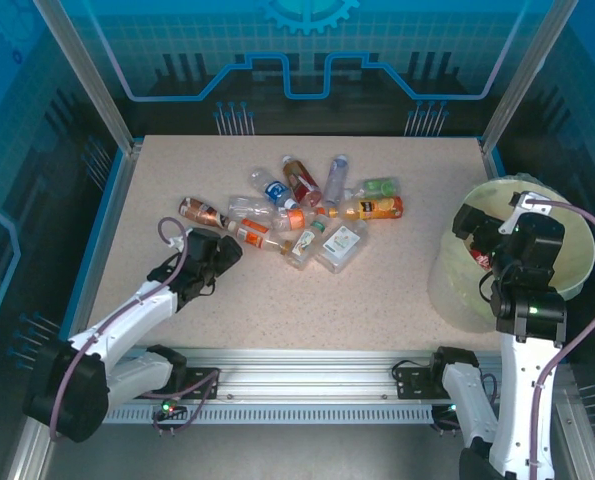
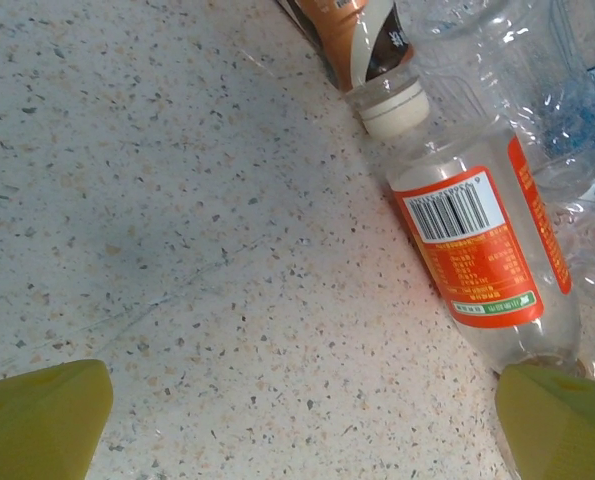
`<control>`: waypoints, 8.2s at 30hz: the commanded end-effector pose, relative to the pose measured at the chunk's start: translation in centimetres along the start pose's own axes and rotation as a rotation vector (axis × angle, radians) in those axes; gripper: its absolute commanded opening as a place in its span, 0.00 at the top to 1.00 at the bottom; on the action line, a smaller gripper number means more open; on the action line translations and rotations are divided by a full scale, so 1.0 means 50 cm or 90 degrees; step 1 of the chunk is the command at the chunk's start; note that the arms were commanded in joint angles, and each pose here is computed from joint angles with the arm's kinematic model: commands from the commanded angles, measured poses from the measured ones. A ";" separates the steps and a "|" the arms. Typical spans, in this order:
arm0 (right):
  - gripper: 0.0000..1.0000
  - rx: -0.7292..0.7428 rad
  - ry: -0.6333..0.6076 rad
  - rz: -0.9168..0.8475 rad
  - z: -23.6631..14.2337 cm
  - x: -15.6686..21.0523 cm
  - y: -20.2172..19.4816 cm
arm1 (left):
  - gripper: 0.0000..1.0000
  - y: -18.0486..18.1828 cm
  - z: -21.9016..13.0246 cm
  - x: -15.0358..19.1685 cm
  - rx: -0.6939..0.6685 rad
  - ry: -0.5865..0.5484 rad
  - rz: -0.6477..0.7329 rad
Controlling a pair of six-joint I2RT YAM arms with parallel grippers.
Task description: Put the plastic bottles in the bin
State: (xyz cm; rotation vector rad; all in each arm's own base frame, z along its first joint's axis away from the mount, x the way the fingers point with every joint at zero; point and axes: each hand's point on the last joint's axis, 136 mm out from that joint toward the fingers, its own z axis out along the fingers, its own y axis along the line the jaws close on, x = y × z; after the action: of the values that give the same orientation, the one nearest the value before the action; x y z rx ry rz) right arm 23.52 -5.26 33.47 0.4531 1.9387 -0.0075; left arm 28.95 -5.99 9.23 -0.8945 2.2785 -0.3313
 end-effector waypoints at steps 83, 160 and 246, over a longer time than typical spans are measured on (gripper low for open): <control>0.00 -0.574 0.032 -0.106 -0.174 0.058 0.282 | 0.57 -0.123 0.282 -0.282 0.032 0.085 0.017; 0.56 -0.469 0.098 -0.215 -0.030 0.124 0.485 | 0.01 -0.594 -0.373 -0.042 0.743 -0.092 0.237; 0.00 0.165 -0.105 0.107 -0.001 -0.050 -0.081 | 0.01 -0.132 0.069 -0.076 0.006 0.024 -0.070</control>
State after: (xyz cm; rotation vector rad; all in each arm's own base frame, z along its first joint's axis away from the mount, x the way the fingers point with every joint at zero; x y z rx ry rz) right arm 23.28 -11.57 33.05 0.7785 1.7700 -0.2918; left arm 36.13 -7.77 10.53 -1.0262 2.2587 -0.3737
